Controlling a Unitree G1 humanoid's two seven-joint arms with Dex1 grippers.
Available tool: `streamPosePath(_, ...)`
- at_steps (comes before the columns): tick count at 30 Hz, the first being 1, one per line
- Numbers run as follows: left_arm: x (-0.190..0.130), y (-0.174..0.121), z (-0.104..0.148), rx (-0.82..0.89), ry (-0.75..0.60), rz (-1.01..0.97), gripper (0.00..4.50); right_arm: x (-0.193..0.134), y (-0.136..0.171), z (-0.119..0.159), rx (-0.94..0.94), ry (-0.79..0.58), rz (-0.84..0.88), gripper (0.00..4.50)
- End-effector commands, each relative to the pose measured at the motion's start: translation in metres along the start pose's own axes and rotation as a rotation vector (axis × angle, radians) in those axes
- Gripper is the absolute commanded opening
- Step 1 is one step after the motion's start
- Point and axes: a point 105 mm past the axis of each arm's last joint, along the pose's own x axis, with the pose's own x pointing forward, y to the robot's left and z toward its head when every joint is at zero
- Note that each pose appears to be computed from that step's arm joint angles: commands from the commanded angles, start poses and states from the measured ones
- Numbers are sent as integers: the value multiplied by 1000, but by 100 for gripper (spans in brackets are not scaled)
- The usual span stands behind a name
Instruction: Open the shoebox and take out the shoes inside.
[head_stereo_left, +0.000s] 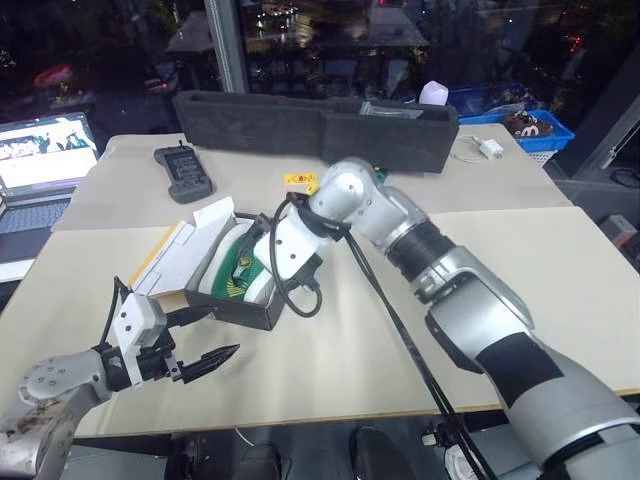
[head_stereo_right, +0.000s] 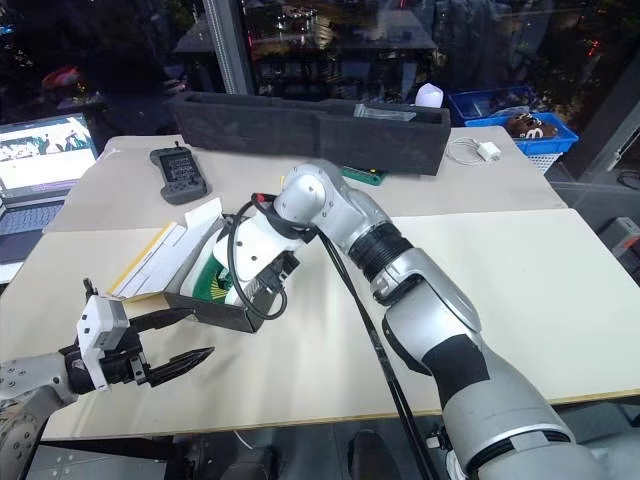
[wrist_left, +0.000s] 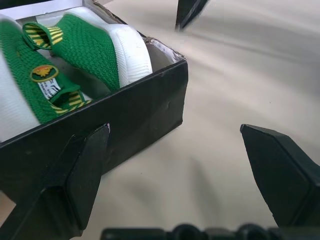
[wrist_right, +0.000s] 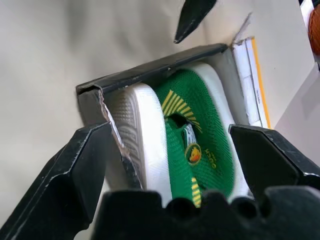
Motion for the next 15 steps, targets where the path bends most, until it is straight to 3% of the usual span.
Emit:
streamPosePath(1, 0, -3, 9, 22, -26, -3, 450, -1, -17, 10, -24, -16, -55, 446)
streamPosePath(15, 0, -6, 12, 16, -31, 11, 450, 39, 10, -28, 81, 89, -42, 446)
